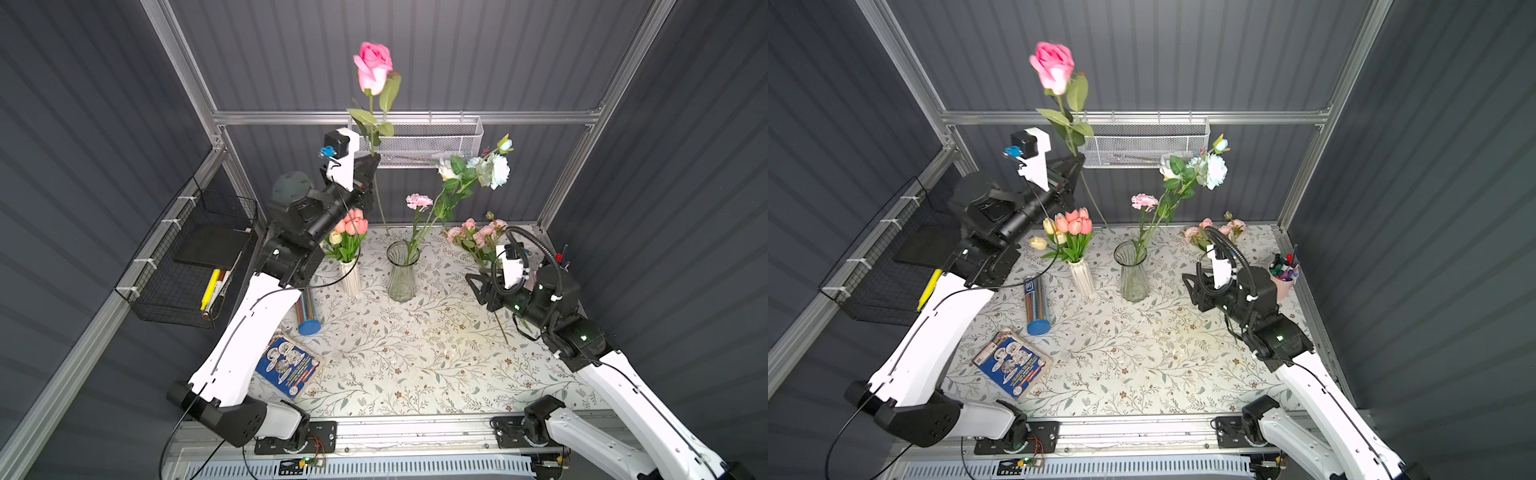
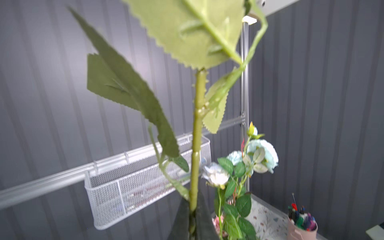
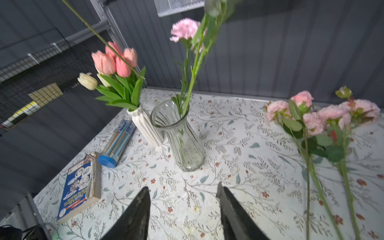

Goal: Pick out pink flowers from the vase
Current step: Pick up the flower from the vase, then place the flower at the center of the board.

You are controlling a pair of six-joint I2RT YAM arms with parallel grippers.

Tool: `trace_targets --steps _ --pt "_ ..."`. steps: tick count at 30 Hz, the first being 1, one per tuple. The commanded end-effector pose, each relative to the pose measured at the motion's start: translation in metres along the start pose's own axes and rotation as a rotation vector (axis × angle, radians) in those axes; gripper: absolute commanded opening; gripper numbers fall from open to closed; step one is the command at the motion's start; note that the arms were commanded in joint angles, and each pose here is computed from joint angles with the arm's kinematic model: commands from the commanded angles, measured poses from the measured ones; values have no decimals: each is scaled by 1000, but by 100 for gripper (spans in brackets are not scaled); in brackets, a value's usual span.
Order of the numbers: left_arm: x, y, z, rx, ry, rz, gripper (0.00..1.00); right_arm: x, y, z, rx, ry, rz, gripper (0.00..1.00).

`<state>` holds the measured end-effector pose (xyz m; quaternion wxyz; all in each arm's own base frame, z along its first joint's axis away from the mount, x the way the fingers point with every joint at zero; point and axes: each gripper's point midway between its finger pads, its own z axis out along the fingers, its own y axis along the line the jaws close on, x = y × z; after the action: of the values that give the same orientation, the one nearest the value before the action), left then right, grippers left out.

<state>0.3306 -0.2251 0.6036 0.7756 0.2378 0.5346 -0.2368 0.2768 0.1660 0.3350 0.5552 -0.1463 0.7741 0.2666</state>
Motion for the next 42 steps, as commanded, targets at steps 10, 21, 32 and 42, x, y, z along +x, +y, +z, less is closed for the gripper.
trace_targets --steps 10,21,32,42 --pt "-42 -46 -50 250 -174 -213 0 -73 93 -37 -436 -198 -213 60" --pt "23 -108 -62 566 -150 -331 0 -90 129 -15 -546 -163 -293 68" --pt "50 -146 -61 685 -124 -385 0 -79 135 29 -496 -116 -357 68" --pt "70 -152 -59 686 -88 -405 0 -75 145 37 -547 -110 -352 50"
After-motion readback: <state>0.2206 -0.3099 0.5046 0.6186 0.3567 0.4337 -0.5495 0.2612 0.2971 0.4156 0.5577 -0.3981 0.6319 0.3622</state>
